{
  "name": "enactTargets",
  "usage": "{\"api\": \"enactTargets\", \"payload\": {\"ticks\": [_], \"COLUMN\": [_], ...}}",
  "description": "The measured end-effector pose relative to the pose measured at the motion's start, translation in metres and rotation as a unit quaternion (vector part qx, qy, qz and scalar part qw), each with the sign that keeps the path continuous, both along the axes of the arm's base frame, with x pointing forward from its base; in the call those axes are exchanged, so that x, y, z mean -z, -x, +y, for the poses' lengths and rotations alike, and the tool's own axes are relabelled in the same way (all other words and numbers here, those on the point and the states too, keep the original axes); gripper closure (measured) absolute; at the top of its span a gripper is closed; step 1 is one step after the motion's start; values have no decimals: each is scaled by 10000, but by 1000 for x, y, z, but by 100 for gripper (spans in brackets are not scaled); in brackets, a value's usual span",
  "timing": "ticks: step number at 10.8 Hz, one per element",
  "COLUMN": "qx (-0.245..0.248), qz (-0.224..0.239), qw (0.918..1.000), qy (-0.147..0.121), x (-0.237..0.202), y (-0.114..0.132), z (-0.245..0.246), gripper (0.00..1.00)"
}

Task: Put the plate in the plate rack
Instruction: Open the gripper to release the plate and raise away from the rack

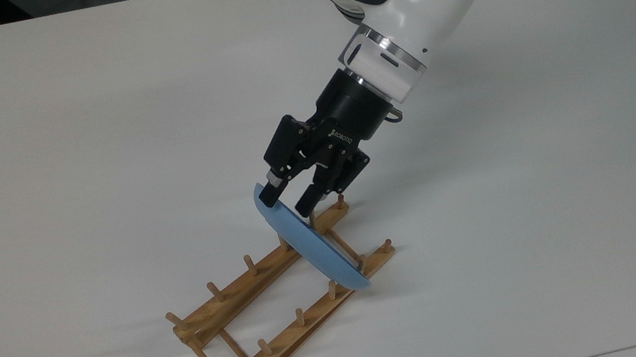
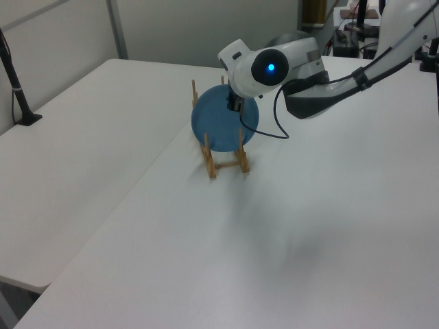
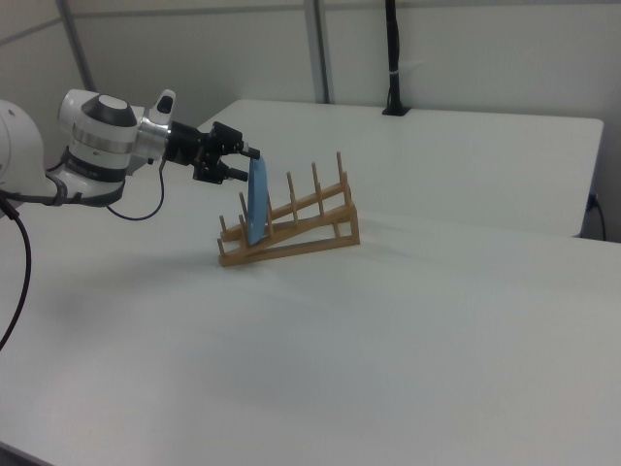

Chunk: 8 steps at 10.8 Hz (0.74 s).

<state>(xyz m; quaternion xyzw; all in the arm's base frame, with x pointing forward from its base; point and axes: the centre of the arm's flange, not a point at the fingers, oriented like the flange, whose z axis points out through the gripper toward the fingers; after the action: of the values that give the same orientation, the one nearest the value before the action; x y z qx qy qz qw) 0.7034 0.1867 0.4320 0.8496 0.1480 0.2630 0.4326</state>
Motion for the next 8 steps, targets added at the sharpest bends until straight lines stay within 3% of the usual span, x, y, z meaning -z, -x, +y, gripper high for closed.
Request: {"api": "enactTargets", "payload": {"ticks": [1, 3, 4, 5, 6, 8], "qx": [22, 145, 239, 452, 658, 1106], "qz": [-71, -392, -570, -592, -511, -316], "qw": [9999, 9984, 9955, 9883, 9748, 9372], "qy": [-79, -384, -722, -1328, -2068, -3293], "x": [0, -5, -10, -15, -24, -48], "y": [1, 3, 5, 9, 13, 20], "z": [4, 16, 29, 42, 53, 58], "gripper": [19, 7, 0, 0, 0, 0]}}
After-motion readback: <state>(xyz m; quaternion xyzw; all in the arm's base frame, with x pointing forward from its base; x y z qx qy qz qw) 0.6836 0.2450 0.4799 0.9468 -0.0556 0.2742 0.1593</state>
